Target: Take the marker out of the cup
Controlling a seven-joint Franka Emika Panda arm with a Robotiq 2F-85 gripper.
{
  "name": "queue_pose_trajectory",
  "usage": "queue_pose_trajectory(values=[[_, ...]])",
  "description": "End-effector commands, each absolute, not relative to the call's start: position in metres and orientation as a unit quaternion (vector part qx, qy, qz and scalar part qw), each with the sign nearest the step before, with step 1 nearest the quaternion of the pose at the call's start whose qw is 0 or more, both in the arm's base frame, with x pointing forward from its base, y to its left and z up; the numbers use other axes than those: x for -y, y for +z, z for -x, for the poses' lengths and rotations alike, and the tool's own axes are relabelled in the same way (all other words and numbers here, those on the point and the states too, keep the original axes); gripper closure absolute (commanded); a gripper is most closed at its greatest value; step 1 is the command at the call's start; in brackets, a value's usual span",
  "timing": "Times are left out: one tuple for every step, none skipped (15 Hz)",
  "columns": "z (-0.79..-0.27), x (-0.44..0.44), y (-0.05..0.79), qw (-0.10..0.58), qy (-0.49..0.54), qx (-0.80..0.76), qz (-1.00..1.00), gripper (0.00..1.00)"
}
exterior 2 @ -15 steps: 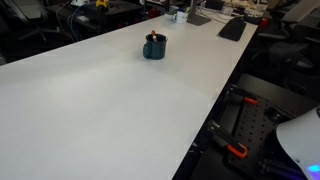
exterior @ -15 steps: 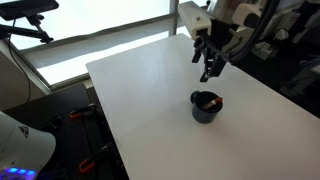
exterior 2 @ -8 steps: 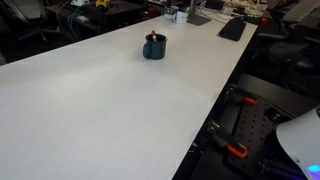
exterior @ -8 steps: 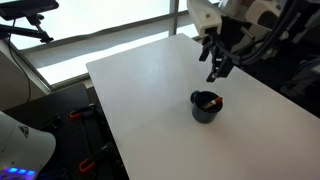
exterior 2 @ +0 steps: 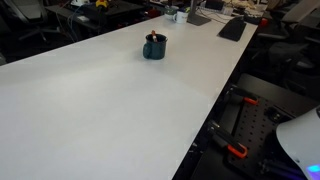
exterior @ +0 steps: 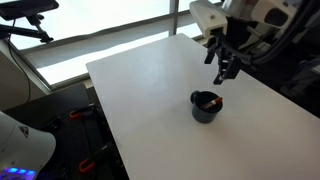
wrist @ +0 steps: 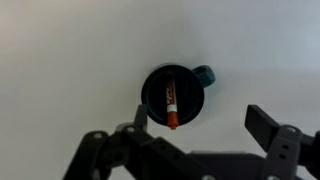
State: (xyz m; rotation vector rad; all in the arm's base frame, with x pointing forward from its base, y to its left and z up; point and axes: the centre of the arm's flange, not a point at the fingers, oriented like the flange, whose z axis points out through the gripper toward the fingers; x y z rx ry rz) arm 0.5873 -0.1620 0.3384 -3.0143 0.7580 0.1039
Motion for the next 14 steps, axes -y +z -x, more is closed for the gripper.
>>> queue_pose_trajectory(values=[[-0.587,0.162,0.338,0.016,0.033,-0.244,0.969,0.0],[-0.585,0.154,0.339,0.015,0.031,-0.24,0.97,0.0],[-0.584,0.149,0.337,0.013,0.029,-0.237,0.971,0.0],[-0.585,0.144,0.331,0.008,0.029,-0.235,0.971,0.0],[-0.587,0.141,0.326,0.004,0.031,-0.235,0.972,0.0],[-0.589,0.14,0.317,-0.002,0.031,-0.236,0.971,0.0],[-0.592,0.138,0.31,-0.007,0.033,-0.236,0.971,0.0],[-0.595,0.138,0.303,-0.014,0.033,-0.241,0.97,0.0],[-0.598,0.139,0.296,-0.02,0.031,-0.246,0.969,0.0],[-0.603,0.142,0.289,-0.025,0.027,-0.252,0.967,0.0],[-0.607,0.144,0.283,-0.03,0.023,-0.259,0.965,0.0],[-0.61,0.147,0.277,-0.035,0.02,-0.265,0.963,0.0],[-0.612,0.159,0.268,-0.038,0.017,-0.272,0.961,0.0],[-0.614,0.165,0.262,-0.041,0.015,-0.277,0.96,0.0]])
